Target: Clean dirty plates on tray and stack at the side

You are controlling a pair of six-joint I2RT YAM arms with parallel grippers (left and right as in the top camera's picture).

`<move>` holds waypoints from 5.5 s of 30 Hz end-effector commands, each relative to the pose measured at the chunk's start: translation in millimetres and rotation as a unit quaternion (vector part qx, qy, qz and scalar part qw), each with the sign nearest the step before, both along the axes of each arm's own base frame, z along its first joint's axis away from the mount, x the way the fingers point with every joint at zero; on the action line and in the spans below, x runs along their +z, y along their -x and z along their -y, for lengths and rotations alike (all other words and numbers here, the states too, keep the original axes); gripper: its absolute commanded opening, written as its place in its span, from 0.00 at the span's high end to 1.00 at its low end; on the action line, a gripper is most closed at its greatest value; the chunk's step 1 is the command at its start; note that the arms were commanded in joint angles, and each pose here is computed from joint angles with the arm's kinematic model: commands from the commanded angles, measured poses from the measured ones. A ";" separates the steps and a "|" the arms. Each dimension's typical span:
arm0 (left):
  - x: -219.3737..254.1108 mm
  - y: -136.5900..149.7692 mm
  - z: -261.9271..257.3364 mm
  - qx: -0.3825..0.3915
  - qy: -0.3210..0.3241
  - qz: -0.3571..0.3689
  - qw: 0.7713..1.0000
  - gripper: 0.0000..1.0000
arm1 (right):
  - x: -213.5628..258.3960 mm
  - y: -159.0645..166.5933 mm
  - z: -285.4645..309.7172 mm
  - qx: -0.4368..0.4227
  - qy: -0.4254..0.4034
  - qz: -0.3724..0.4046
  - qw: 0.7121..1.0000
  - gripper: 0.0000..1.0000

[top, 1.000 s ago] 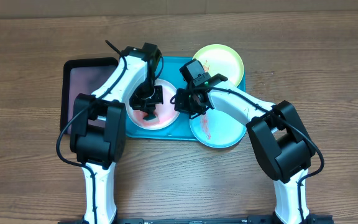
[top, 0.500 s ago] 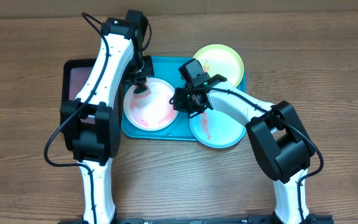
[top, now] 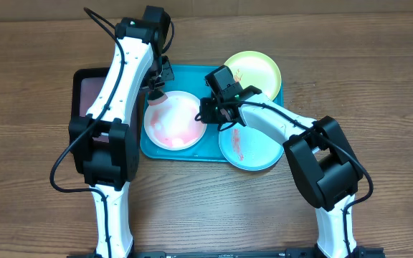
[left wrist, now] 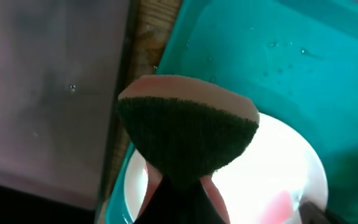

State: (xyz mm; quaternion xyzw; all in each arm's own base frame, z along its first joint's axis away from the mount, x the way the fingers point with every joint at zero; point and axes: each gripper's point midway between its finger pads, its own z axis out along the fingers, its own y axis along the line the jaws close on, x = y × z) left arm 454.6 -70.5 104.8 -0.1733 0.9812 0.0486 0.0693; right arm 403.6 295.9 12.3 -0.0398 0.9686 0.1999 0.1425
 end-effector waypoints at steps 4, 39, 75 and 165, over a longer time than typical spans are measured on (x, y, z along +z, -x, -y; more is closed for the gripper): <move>6.7 -10.3 -6.5 0.012 -0.008 0.022 1.000 0.96 | -3.7 9.6 6.0 0.006 0.025 -0.013 1.000 0.96; 6.4 -13.4 -24.5 0.010 -0.007 0.020 1.000 0.96 | 185.3 9.6 122.5 -0.167 0.389 0.242 0.873 0.96; 6.3 -12.7 -25.0 0.010 -0.008 0.018 1.000 0.96 | 149.9 34.8 47.2 -0.121 0.243 0.178 0.946 0.96; -47.9 -3.1 33.3 -0.095 0.038 0.000 0.995 0.96 | -5.5 -8.9 16.9 -0.088 0.046 -0.055 0.994 0.96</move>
